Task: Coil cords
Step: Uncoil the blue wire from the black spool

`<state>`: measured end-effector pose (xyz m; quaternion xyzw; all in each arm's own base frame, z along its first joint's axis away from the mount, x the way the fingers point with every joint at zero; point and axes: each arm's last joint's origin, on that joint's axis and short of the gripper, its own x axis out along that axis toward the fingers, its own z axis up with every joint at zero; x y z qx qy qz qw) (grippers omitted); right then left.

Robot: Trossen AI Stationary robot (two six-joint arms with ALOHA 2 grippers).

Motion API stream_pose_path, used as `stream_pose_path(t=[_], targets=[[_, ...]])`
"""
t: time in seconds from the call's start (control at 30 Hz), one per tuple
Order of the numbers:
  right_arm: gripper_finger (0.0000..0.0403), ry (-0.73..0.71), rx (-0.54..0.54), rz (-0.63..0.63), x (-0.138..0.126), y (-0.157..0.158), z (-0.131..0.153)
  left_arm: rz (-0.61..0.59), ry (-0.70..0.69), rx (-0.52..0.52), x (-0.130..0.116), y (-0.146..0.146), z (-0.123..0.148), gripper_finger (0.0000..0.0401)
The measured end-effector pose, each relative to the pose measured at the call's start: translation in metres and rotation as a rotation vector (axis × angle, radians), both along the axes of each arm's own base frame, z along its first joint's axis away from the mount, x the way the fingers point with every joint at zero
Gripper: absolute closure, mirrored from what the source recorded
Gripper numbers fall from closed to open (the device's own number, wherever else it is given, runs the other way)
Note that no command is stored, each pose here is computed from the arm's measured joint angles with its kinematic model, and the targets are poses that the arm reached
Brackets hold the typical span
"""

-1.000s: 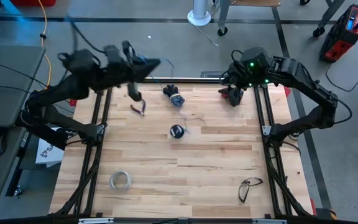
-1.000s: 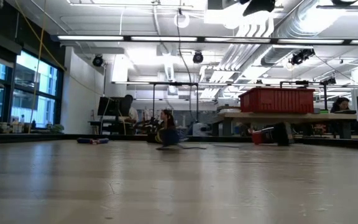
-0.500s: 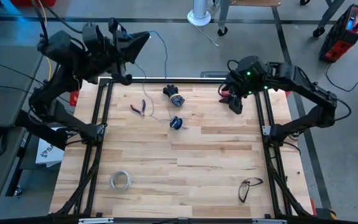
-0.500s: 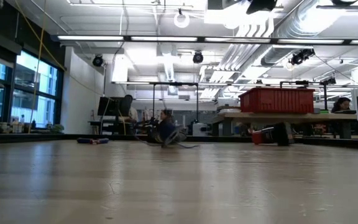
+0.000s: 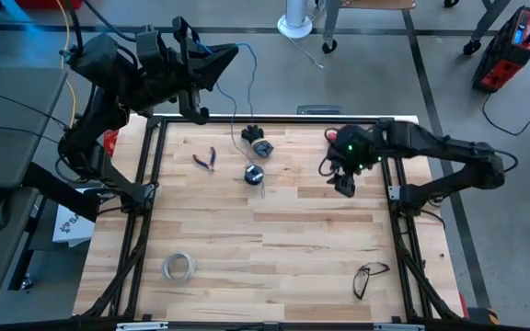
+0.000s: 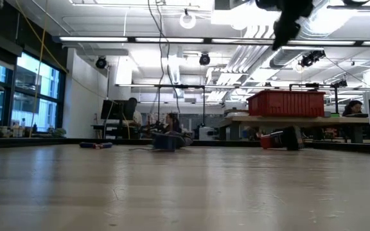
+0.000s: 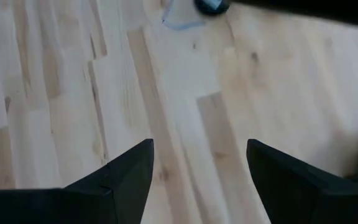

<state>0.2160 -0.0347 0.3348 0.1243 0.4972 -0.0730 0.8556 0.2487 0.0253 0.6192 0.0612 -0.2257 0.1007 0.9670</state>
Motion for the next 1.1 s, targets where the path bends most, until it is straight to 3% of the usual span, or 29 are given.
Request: stream_pose_path(t=[0.23, 0.6, 1.1], targets=[[0.0154, -0.036, 0.074, -0.086, -0.019, 0.013, -0.026, 0.004, -0.007, -0.002, -0.001, 0.000, 0.001, 0.0401], [0.0154, -0.146, 0.086, -0.147, -0.024, 0.014, -0.023, -0.007, -0.014, -0.037, -0.001, 0.002, 0.001, 0.0401], [0.0154, -0.154, 0.078, -0.140, -0.023, 0.014, -0.023, -0.004, -0.018, -0.040, -0.003, 0.002, 0.002, 0.0401]])
